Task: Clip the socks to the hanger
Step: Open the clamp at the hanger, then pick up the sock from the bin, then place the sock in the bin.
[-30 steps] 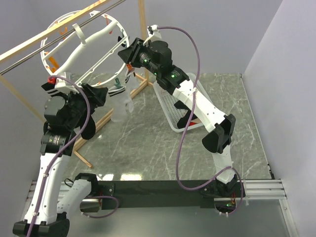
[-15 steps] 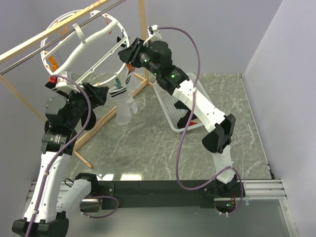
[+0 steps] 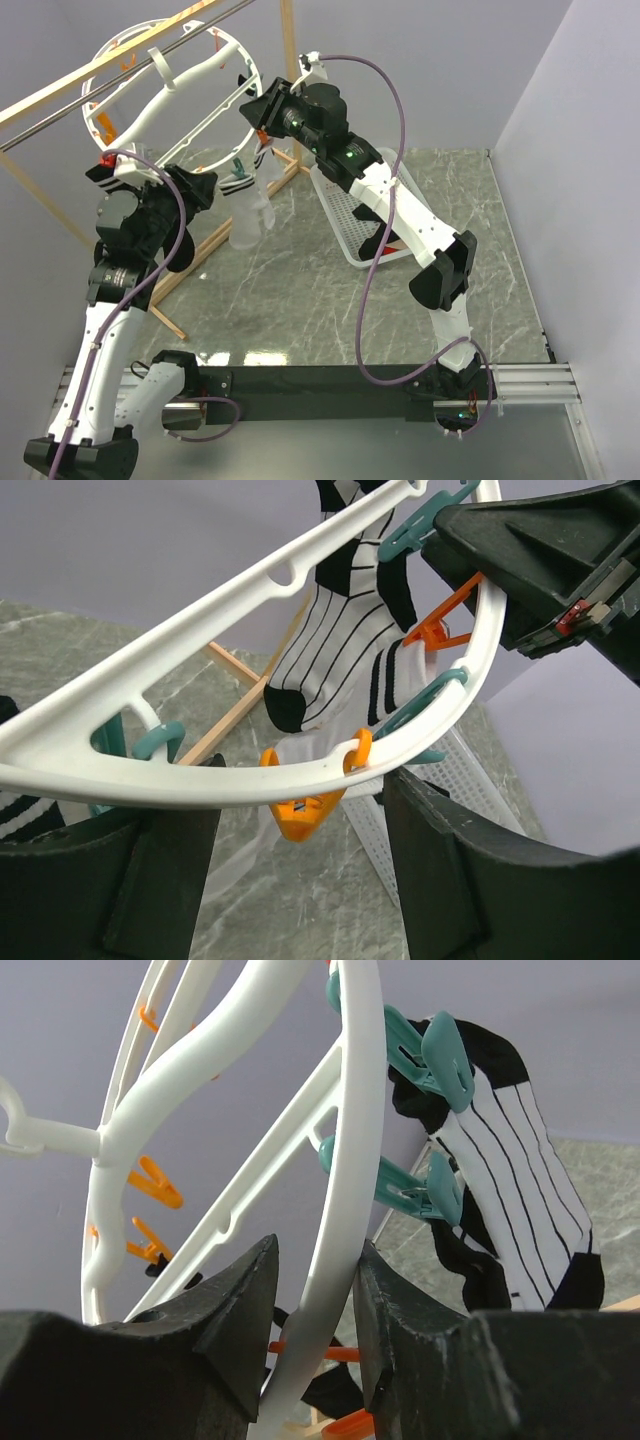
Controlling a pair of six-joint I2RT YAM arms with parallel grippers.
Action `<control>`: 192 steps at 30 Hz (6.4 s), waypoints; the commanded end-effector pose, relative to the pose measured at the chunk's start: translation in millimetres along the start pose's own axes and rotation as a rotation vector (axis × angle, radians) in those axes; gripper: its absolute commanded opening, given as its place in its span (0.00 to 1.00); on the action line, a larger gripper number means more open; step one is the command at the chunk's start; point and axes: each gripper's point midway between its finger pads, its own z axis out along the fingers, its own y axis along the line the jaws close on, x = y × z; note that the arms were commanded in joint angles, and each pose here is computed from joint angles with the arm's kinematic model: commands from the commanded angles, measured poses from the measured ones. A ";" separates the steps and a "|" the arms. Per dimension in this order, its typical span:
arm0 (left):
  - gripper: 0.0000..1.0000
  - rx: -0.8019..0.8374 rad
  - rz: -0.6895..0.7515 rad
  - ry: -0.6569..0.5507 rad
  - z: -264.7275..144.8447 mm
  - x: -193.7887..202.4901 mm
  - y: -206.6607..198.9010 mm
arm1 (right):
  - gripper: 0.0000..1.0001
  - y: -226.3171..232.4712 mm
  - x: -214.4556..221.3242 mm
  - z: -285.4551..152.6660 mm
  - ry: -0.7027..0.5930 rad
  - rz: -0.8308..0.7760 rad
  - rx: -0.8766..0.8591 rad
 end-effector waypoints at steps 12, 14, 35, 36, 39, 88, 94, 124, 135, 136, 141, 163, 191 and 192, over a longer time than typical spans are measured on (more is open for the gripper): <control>0.58 0.065 0.037 -0.041 7.4 -8.4 -14.4 | 0.42 26.2 -29.3 -11.4 -0.078 0.005 -0.053; 0.56 0.058 0.042 -0.041 7.5 -8.1 -13.1 | 0.42 25.0 -29.8 -11.1 -0.080 0.004 -0.051; 0.12 -0.005 -0.015 -0.073 5.4 -15.9 -11.3 | 0.41 27.8 -28.9 -9.1 -0.083 0.022 -0.061; 0.11 -0.003 -0.019 -0.074 5.1 -15.7 -12.0 | 0.41 26.9 -29.7 -9.2 -0.084 0.022 -0.058; 0.09 -0.002 -0.032 -0.065 5.9 -12.5 -12.1 | 0.42 25.6 -28.0 -9.3 -0.073 0.018 -0.050; 0.12 0.055 0.015 -0.098 7.8 -26.6 -31.5 | 0.59 -427.1 62.2 -148.1 0.330 -0.016 0.975; 0.12 0.049 0.012 -0.086 7.9 -25.5 -31.0 | 0.51 -443.8 67.3 -143.3 0.346 -0.033 0.997; 0.13 0.026 0.027 -0.136 -4.0 -37.2 -28.0 | 0.30 -481.1 105.1 -154.9 0.483 -0.072 1.075; 0.13 0.030 0.027 -0.137 -4.3 -38.7 -29.4 | 0.00 -412.7 38.6 -148.5 0.347 -0.073 0.964; 0.12 0.032 0.028 -0.132 -3.4 -37.5 -29.9 | 0.00 -402.2 30.2 -148.8 0.328 -0.073 0.943; 0.12 0.060 0.034 -0.139 -5.4 -38.4 -34.2 | 0.00 -336.4 -10.2 -160.6 0.251 -0.079 0.819; 0.12 0.098 0.060 -0.158 -23.0 -38.4 -38.7 | 0.00 -235.1 -0.5 -238.5 0.408 -0.455 0.917; 0.12 0.094 0.052 -0.163 -23.2 -37.3 -37.2 | 0.33 -173.3 145.5 -154.6 0.655 -0.383 0.487; 0.12 0.094 0.055 -0.166 -23.9 -38.5 -37.4 | 0.38 -169.5 145.7 -156.0 0.661 -0.401 0.452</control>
